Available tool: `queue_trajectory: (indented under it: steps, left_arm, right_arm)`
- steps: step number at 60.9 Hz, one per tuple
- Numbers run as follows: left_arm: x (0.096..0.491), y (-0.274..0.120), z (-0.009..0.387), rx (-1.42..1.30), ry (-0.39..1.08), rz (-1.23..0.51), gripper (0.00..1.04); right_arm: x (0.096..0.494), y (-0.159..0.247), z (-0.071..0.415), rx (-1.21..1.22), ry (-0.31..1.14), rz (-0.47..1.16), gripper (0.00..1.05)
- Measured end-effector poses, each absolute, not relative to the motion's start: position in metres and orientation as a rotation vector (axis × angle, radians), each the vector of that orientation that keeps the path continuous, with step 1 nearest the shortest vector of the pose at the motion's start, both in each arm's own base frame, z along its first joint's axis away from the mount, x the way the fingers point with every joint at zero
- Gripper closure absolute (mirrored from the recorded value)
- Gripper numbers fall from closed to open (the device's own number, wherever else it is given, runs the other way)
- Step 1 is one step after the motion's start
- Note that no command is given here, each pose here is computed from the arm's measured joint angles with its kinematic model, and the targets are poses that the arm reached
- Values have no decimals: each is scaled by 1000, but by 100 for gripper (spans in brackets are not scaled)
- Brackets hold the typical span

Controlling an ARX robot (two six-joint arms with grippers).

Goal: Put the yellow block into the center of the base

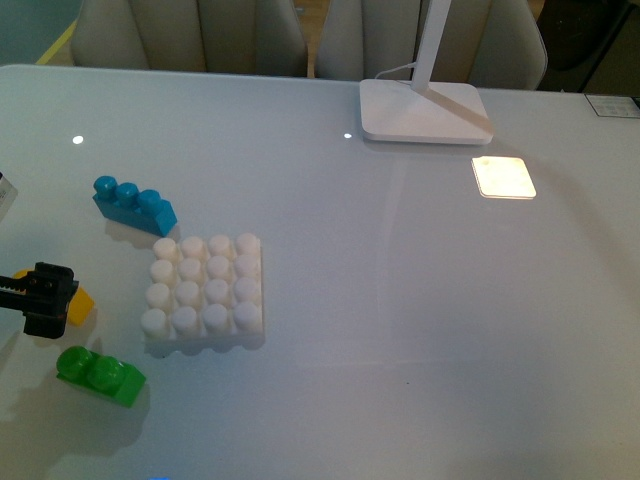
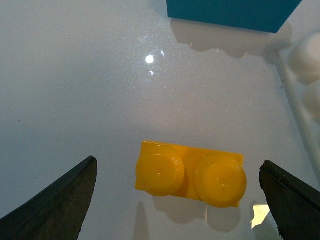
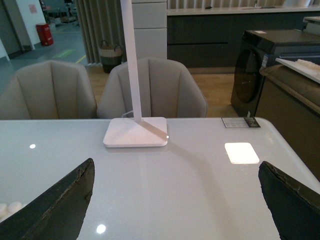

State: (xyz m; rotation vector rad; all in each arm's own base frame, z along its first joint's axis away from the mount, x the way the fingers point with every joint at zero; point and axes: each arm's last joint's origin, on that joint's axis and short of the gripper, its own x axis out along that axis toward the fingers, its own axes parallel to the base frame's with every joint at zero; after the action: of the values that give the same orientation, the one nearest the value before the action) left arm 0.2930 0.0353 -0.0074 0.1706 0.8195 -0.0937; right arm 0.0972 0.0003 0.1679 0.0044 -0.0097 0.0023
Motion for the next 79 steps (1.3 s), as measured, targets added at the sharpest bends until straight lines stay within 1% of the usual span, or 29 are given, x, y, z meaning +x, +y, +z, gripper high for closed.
queue_trajectory:
  steps: [49, 79]
  left_arm:
    - [294, 39, -19, 185, 847, -122, 7]
    - [304, 41, -27, 185, 867, -117, 7]
  right_arm:
    - [97, 0, 168, 4, -10, 2, 9]
    - [97, 0, 168, 4, -10, 3, 9]
